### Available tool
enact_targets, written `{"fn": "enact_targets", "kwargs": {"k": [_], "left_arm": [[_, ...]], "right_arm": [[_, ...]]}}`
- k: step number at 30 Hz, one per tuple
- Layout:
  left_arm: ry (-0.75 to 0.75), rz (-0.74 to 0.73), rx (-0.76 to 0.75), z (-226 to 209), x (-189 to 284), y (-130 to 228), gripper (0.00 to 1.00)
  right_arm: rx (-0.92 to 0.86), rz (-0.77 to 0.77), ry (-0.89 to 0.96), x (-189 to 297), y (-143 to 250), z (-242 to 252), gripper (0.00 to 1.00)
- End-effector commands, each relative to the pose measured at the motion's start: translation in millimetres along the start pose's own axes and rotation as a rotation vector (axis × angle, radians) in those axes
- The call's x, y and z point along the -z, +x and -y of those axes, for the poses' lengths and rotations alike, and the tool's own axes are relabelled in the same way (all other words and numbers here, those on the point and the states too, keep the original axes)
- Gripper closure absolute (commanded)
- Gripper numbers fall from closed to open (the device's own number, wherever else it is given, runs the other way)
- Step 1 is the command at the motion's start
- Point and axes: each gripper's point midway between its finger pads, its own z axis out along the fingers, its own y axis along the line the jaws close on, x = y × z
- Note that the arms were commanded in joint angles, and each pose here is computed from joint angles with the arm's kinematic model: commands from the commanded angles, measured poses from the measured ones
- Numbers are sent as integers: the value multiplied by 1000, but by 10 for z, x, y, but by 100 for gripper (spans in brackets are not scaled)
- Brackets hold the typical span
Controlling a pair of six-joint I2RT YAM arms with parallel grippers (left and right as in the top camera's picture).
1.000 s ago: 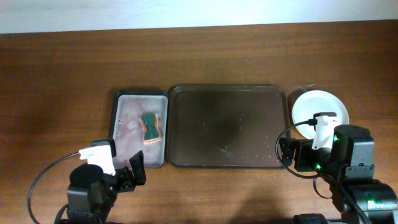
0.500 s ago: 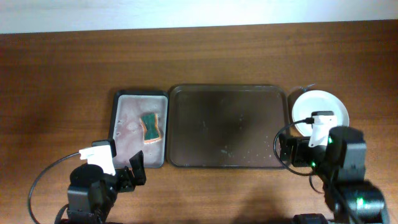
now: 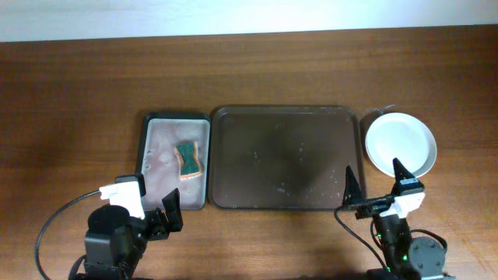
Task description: Clean dirty plates on tray and stack at the side
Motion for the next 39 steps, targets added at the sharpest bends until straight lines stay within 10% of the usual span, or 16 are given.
{"fn": "enact_targets", "kwargs": {"k": [1,5,27,39], "left_arm": [[-1,2,-3,-2,-2,6,0],[-1,2,-3,-2,-2,5,1],[-49,-19,3,-105,10,82,1],[65,704,-184,-89,-317,-253,1]], "right_arm": [[4,40,6,-57,211,23,1],[63,-162,13,-27,710,51,1],[62,-162,5,-29,710,37,1],[62,-162,5,-29,710,37,1]]}}
